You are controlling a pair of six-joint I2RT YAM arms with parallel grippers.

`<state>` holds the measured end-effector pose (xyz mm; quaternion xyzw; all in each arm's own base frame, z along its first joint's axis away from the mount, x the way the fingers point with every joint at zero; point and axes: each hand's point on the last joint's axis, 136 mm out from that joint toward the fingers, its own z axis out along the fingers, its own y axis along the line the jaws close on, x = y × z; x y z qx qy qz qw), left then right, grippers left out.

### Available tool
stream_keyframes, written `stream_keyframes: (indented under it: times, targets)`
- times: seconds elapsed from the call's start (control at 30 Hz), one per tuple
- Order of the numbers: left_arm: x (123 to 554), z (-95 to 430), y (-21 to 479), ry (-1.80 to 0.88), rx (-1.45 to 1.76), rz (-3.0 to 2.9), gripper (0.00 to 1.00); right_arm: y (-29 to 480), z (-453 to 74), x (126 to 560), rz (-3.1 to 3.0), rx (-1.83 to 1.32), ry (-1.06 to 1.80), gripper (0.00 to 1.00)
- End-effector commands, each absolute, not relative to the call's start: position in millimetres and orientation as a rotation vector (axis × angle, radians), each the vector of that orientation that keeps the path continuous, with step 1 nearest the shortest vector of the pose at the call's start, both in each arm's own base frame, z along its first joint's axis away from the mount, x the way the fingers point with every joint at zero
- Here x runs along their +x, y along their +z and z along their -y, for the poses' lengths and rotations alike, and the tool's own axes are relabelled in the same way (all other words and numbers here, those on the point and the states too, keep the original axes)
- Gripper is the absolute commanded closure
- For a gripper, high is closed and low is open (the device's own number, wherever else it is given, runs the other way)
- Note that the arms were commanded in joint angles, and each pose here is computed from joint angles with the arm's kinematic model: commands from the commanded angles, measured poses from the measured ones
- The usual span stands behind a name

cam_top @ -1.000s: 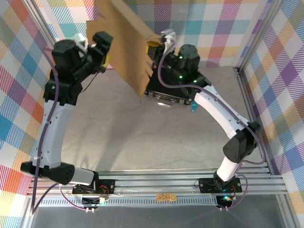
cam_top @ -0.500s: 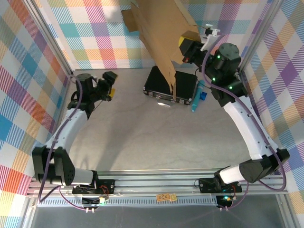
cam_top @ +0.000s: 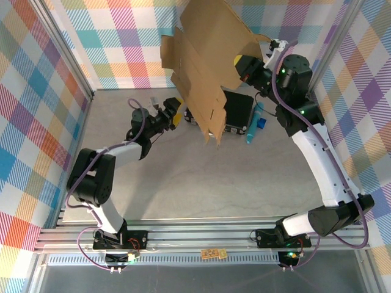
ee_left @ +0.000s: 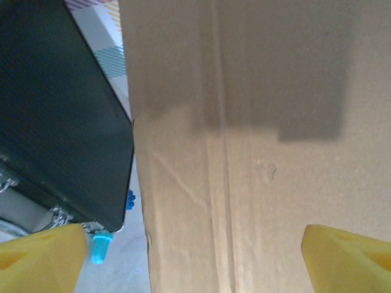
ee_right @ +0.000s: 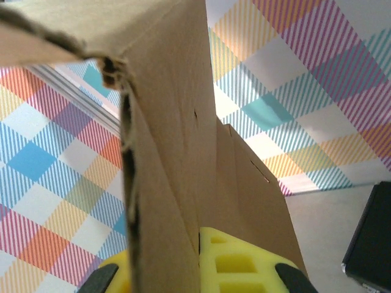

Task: Fold the paper box

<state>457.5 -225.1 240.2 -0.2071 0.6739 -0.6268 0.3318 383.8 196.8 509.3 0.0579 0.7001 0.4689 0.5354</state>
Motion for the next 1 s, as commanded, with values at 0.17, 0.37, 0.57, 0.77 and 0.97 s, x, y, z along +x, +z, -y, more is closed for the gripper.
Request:
stream_keyframes:
  times: [0.17, 0.37, 0.57, 0.77, 0.97]
  targets:
    - [460.2, 242.2, 278.0, -1.797, -0.44, -1.456, 0.09, 546.9, -186.5, 369.3, -1.617, 0.248, 1.26, 1.0]
    - [464.8, 250.9, 284.1, -1.798, -0.439, -1.427, 0.09, 540.1, -186.5, 376.2, -1.642, 0.302, 1.308, 1.0]
    - [467.8, 264.3, 293.6, -1.84, -0.407, -1.411, 0.1, 538.0, -184.0, 383.6, -1.644, 0.343, 1.352, 1.0]
    - [468.9, 263.5, 294.6, -1.838, -0.412, -1.406, 0.29, 531.9, -179.5, 388.7, -1.66, 0.349, 1.328, 1.0]
    - [470.1, 253.9, 302.1, -1.809, -0.438, -1.45, 0.77, 519.1, -161.4, 390.4, -1.702, 0.336, 1.238, 1.0]
